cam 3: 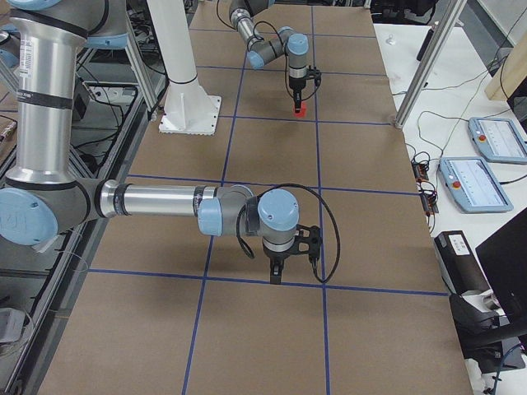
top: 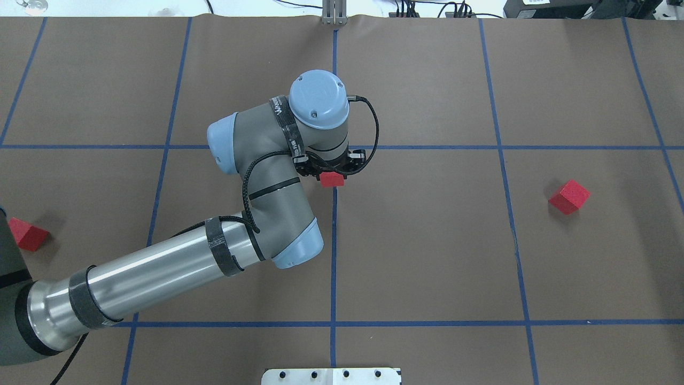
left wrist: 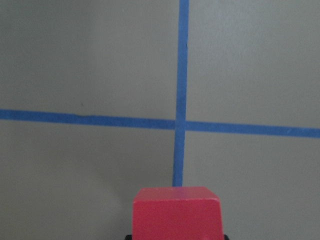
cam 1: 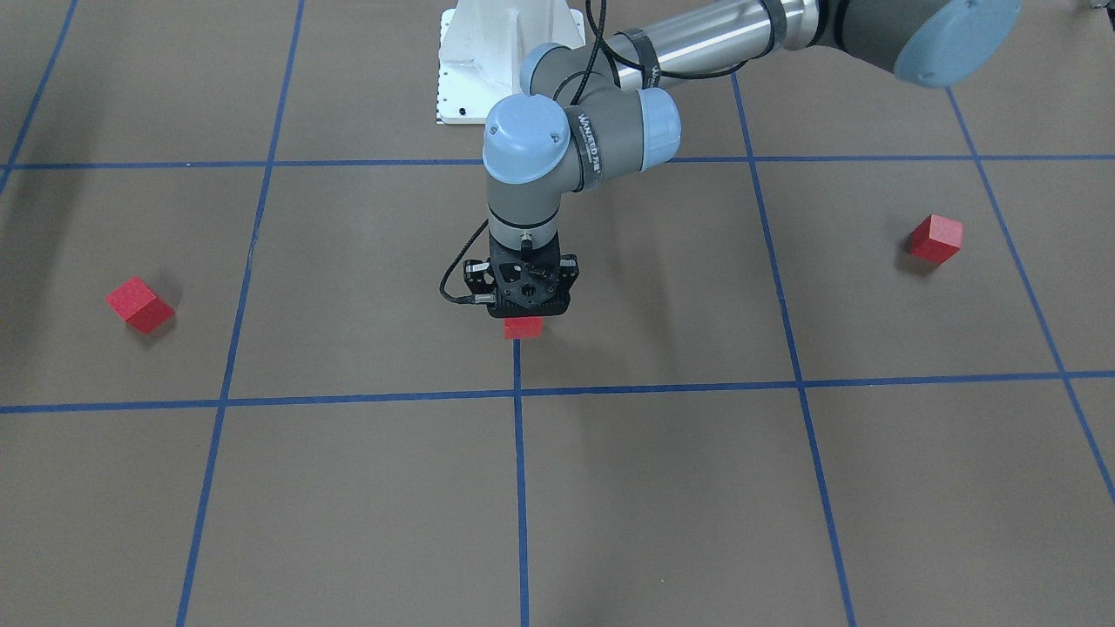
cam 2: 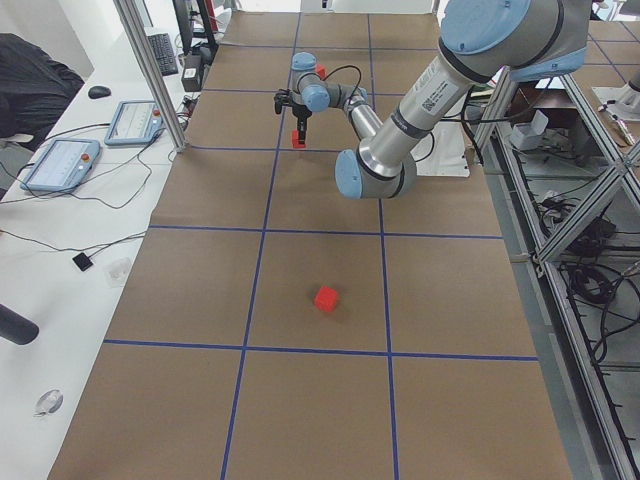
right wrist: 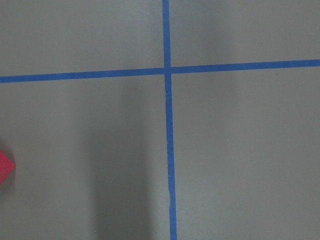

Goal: Form red blocks into L shape at center
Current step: 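Carry the red cube with the left gripper to the table center, then release the cube at center and lift the left gripper away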

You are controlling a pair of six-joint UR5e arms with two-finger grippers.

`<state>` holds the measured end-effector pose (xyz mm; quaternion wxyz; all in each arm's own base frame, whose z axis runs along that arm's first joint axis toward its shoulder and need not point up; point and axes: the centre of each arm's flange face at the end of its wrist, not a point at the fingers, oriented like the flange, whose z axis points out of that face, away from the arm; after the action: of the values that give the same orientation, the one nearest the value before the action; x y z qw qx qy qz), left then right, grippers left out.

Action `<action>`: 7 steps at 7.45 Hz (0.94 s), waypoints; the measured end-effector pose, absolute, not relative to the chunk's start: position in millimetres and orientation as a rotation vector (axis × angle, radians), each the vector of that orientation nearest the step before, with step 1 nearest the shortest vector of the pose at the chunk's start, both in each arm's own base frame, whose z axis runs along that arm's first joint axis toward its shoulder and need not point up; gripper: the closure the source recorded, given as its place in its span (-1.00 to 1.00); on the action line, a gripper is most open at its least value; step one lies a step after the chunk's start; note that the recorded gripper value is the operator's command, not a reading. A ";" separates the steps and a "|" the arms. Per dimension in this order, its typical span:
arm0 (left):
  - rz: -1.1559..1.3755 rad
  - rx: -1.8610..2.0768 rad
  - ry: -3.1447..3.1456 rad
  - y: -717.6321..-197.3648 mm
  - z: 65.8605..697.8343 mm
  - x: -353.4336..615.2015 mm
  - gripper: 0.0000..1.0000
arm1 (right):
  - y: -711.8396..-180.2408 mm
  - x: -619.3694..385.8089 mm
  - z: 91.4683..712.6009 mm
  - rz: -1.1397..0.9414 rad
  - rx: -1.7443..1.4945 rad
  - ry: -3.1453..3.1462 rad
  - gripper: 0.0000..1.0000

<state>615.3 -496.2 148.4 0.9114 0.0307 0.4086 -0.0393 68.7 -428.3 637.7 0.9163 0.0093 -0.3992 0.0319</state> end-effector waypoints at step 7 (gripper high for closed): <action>-0.033 0.041 0.837 -462.7 154.0 641.4 1.00 | -427.5 68.7 640.9 0.065 0.014 -0.822 -0.99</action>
<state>641.4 -462.7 154.0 0.9134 0.0197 0.4062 -0.0160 68.7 -427.5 640.9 0.9161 0.0070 -0.3996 0.0318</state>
